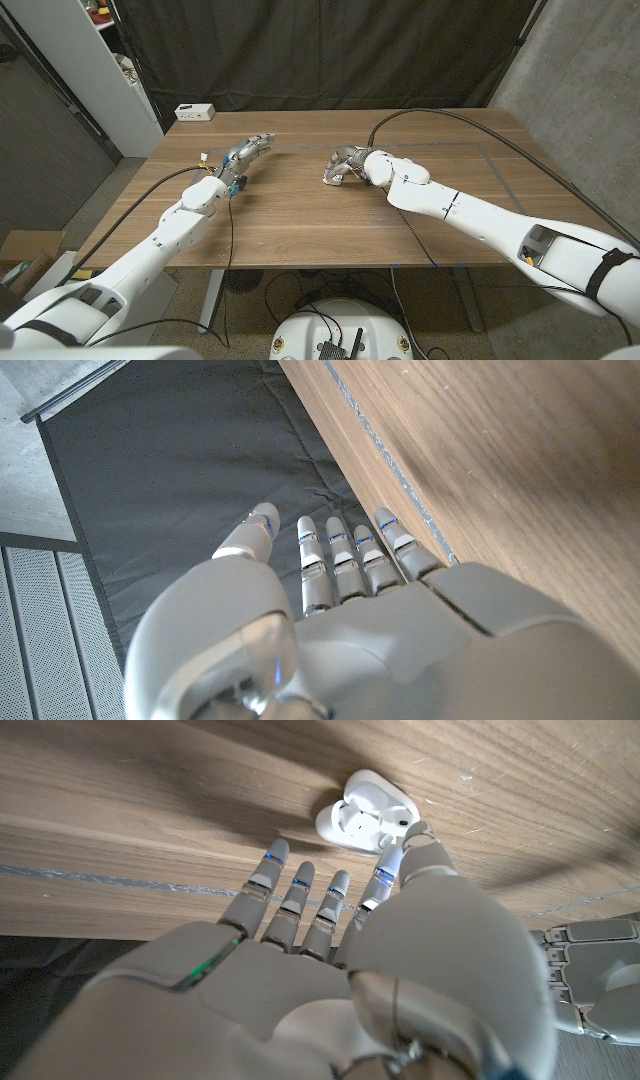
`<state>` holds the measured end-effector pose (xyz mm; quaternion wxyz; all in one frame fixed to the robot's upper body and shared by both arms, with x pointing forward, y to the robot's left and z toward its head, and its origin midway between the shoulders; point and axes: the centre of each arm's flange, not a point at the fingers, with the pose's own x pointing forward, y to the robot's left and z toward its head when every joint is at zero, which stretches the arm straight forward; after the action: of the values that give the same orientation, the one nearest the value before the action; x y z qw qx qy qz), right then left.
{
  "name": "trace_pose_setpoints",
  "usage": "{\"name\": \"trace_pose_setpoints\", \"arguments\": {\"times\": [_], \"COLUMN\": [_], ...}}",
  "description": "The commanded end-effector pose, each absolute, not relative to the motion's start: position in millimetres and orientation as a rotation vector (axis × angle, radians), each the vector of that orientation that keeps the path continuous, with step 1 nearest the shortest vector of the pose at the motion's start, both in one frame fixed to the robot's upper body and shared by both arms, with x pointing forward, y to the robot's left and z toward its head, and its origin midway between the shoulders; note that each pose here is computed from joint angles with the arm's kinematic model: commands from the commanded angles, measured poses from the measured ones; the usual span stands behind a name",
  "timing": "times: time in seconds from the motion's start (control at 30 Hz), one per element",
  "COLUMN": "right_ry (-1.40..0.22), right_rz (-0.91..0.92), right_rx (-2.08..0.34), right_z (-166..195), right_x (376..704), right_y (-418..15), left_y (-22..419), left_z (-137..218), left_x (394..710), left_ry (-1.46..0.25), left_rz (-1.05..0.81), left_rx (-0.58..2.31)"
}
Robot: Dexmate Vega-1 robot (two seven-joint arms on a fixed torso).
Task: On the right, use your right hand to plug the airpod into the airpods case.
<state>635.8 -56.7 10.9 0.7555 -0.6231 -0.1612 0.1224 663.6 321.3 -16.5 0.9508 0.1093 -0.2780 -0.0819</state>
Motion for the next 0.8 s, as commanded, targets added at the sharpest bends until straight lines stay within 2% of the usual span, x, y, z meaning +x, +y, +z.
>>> {"name": "trace_pose_setpoints", "arguments": {"times": [0.03,0.47,0.8], "right_ry": [-0.335,-0.325,-0.452], "right_rz": [0.269,0.266,0.161], "right_rx": [-1.357,-1.327,-1.154], "right_z": [9.7,7.0,-11.0], "right_x": [635.2,623.6,604.7], "right_y": [-57.0,-62.7,-82.7], "left_y": [323.3,322.3,318.4], "left_z": [-16.3,-15.6,-17.6], "left_x": [667.5,667.3,665.1], "left_ry": [-0.562,-0.561,-0.569], "left_rz": [-0.172,-0.169,-0.162], "left_rx": [0.218,0.218,0.211]}}
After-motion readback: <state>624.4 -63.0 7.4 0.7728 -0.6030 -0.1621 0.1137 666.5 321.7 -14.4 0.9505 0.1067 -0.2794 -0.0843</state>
